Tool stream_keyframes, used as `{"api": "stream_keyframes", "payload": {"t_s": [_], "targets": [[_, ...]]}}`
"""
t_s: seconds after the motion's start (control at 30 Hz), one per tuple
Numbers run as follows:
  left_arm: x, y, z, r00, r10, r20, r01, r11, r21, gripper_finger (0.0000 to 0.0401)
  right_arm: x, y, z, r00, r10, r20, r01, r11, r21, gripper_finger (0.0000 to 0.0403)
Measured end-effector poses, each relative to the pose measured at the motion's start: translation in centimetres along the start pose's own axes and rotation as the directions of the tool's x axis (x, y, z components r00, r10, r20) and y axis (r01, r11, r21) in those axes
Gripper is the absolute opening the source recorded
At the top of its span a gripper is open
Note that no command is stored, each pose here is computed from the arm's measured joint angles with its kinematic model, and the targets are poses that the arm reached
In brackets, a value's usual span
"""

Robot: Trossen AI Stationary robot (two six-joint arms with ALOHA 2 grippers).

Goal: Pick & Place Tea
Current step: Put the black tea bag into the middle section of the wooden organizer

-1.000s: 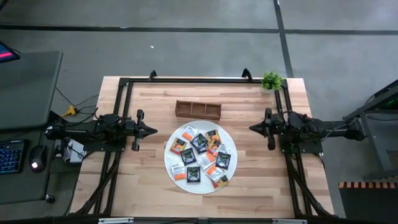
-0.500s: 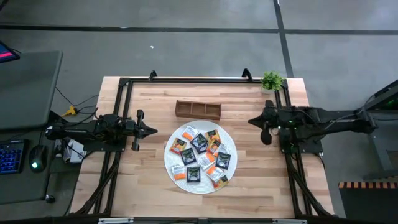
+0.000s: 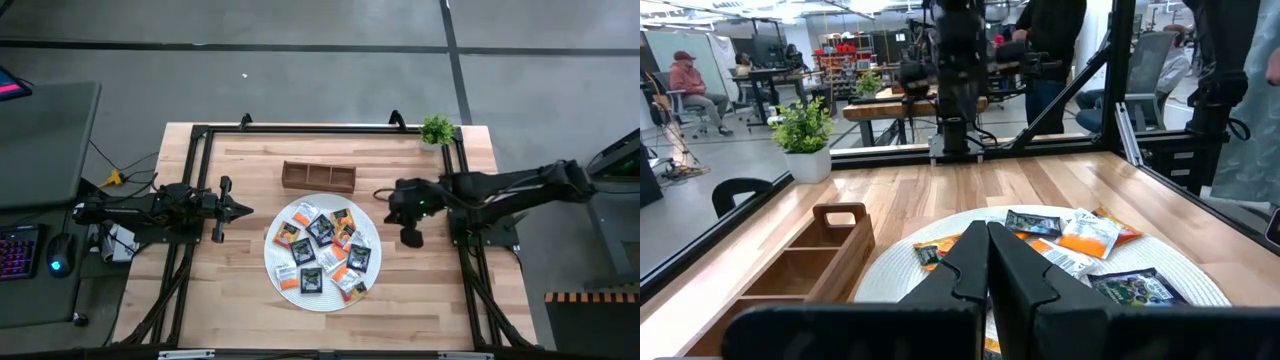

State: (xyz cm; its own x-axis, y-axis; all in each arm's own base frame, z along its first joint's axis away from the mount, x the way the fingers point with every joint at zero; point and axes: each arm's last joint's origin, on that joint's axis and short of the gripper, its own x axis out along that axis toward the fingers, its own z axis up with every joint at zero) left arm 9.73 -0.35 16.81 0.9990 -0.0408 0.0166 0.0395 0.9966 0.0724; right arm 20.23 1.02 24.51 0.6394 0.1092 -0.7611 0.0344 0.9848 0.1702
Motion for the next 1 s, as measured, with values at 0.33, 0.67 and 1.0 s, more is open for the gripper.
{"api": "stream_keyframes", "payload": {"t_s": [0.33,0.67,1.0], "targets": [[0.0,0.0,0.0,1.0,0.0,0.0,0.0,1.0,0.0,0.0,3.6,1.0,0.1,0.996,-0.026,-0.081,0.022,0.998,-0.051,0.0018],[0.0,0.0,0.0,1.0,0.0,0.0,0.0,1.0,0.0,0.0,8.2,3.4,-0.4,0.991,0.01,-0.132,0.0,0.997,0.076,0.0194],[0.0,0.0,0.0,1.0,0.0,0.0,0.0,1.0,0.0,0.0,11.1,3.8,-1.5,0.98,-0.036,-0.196,0.066,0.987,0.149,0.0315]]}}
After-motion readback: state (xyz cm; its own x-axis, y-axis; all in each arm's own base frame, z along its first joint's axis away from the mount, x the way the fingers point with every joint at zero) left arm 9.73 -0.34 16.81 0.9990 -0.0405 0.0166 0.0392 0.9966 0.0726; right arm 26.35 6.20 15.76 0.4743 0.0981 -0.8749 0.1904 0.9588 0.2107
